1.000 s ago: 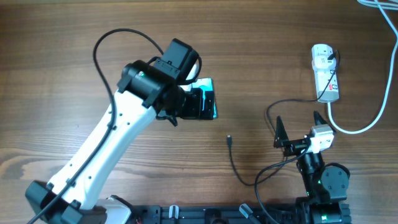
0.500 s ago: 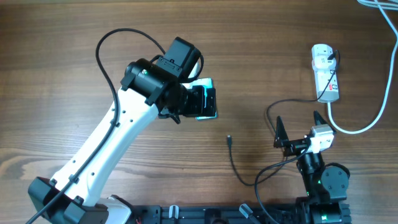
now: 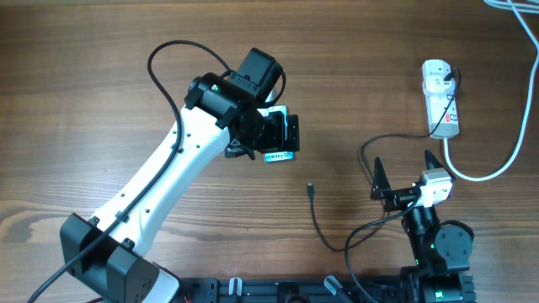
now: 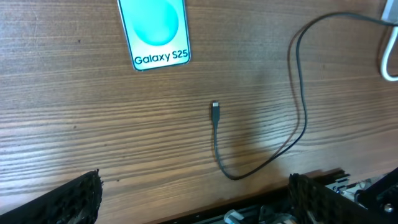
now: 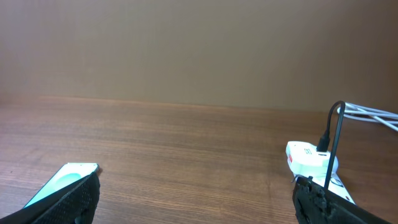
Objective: Plug charger to phone and switch on socket
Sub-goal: 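Lower the left gripper over the blue phone, aligning with its long sides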
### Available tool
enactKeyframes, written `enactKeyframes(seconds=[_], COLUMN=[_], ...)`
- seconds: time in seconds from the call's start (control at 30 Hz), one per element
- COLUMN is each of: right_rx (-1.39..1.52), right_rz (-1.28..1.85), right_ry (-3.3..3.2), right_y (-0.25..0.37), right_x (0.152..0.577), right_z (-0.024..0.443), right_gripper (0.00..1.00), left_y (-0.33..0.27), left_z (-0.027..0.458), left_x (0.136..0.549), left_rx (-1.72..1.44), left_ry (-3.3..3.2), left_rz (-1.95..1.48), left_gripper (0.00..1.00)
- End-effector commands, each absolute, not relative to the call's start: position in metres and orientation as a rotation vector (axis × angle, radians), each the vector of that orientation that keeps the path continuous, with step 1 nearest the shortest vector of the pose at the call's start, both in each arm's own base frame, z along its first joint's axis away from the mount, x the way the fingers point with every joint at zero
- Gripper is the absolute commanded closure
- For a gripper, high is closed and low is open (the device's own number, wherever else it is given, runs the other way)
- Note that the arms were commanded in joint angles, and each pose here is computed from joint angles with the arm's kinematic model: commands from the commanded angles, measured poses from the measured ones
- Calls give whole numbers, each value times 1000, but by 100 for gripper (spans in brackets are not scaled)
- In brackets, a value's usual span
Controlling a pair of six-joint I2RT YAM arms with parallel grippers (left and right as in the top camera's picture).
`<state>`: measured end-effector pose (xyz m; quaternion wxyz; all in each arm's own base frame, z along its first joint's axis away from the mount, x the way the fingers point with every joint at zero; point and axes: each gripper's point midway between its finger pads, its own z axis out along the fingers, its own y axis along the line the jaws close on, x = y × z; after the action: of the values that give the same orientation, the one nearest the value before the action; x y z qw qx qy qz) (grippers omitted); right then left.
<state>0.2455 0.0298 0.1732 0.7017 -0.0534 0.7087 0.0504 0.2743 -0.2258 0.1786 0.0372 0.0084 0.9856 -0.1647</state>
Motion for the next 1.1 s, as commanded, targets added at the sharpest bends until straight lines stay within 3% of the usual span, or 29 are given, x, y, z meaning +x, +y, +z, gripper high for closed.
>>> enactKeyframes(seconds=[0.0, 0.7, 0.87, 1.07], right_rx=[-111, -111, -111, -111], right_rz=[116, 116, 116, 116], right_ry=[1574, 1574, 1574, 1574], right_y=[29, 29, 29, 29], right_x=[245, 245, 245, 245], right_z=[174, 174, 174, 174], right_gripper=[0, 0, 0, 0], left_y=[-229, -232, -232, -232], left_z=[179, 82, 83, 125], left_x=[277, 299, 295, 313], left_rx=[-82, -302, -303, -301], left_ry=[3025, 3114, 3151, 3108], left_rz=[-512, -86, -98, -156], left_gripper=[0, 0, 1, 1])
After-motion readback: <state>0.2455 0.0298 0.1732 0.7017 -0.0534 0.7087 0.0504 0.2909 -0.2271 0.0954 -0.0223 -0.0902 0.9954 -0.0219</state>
